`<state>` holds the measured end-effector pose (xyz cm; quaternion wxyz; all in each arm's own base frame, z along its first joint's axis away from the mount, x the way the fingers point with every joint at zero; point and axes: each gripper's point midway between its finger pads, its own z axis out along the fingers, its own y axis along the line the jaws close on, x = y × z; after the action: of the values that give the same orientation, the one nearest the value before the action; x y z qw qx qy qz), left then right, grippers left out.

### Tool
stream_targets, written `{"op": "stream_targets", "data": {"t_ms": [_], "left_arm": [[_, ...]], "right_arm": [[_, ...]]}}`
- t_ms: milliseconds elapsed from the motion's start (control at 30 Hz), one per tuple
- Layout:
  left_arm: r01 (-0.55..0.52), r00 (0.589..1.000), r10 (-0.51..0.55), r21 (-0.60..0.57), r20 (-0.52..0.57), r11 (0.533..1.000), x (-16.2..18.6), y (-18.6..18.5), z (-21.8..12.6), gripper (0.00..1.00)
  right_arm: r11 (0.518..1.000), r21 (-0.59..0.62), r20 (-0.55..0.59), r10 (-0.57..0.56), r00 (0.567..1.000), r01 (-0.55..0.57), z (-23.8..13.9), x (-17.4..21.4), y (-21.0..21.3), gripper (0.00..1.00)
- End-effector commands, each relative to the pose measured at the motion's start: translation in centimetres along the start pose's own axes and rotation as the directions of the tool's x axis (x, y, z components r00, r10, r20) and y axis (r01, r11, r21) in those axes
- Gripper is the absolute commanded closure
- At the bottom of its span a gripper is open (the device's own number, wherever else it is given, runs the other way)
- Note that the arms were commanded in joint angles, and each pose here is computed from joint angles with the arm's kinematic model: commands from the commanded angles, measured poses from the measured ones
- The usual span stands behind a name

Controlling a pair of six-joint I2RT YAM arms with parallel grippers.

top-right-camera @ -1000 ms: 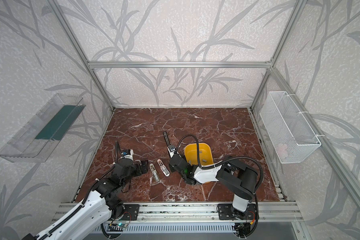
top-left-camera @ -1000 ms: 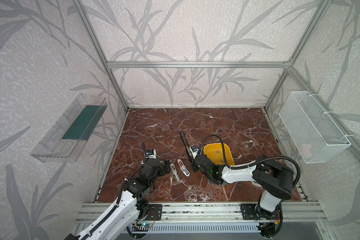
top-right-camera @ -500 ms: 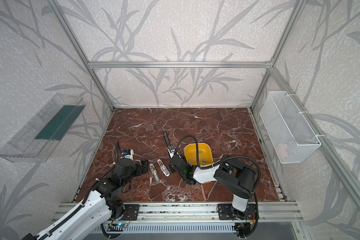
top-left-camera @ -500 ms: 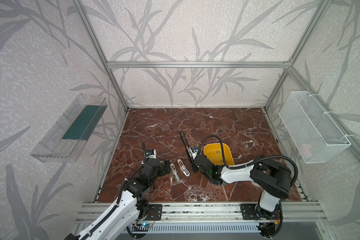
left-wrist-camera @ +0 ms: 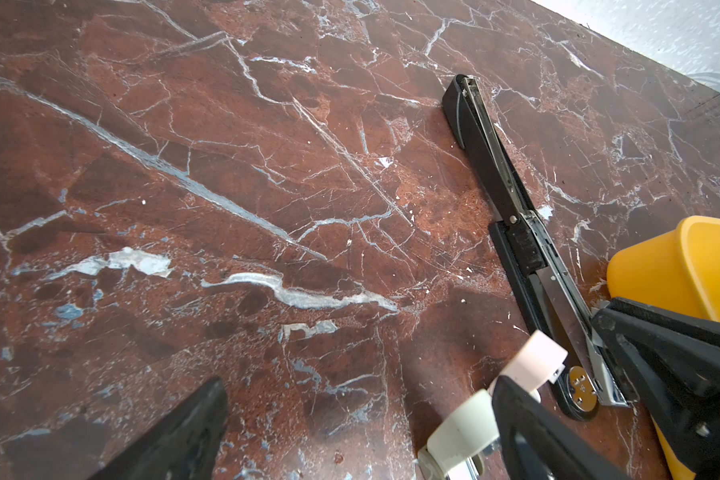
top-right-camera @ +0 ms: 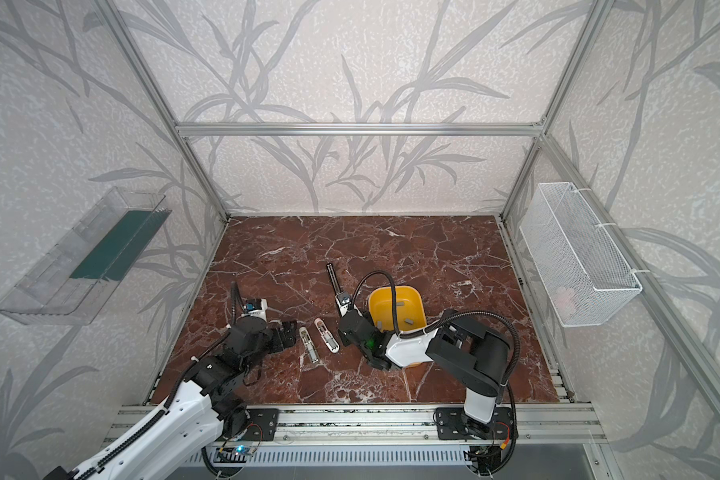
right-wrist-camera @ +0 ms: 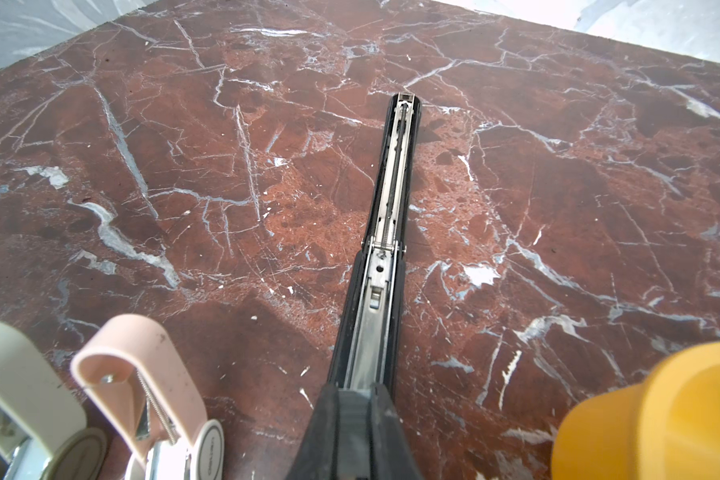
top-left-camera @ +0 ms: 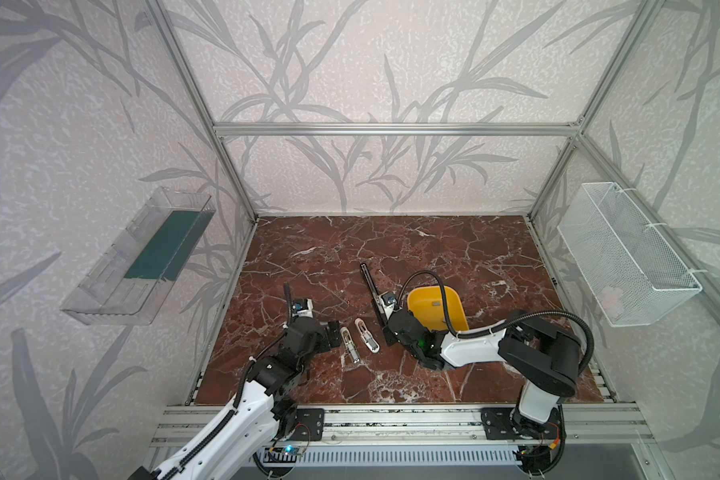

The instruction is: Load the staples into the stapler

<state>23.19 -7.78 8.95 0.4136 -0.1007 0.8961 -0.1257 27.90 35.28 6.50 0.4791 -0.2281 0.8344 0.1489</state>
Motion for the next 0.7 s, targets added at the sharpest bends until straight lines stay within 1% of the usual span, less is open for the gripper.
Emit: {"op": "stream_targets", "data": {"t_ms": [0,667], "left_arm": [[0.015,0.999,-0.016,0.019,0.039,1.0,-1.59,-0.77,-0.51,0.01],[0.015,0.999,-0.016,0.018,0.039,1.0,-1.57,-0.75,-0.5,0.01]], "right_arm": [[1.0,0.015,0.01,-0.003,1.0,0.002,0.25,-0.29,-0.06,1.0],[1.0,0.02,0.001,-0.003,1.0,0.003,-0.29,0.11,-0.47,1.0]]}}
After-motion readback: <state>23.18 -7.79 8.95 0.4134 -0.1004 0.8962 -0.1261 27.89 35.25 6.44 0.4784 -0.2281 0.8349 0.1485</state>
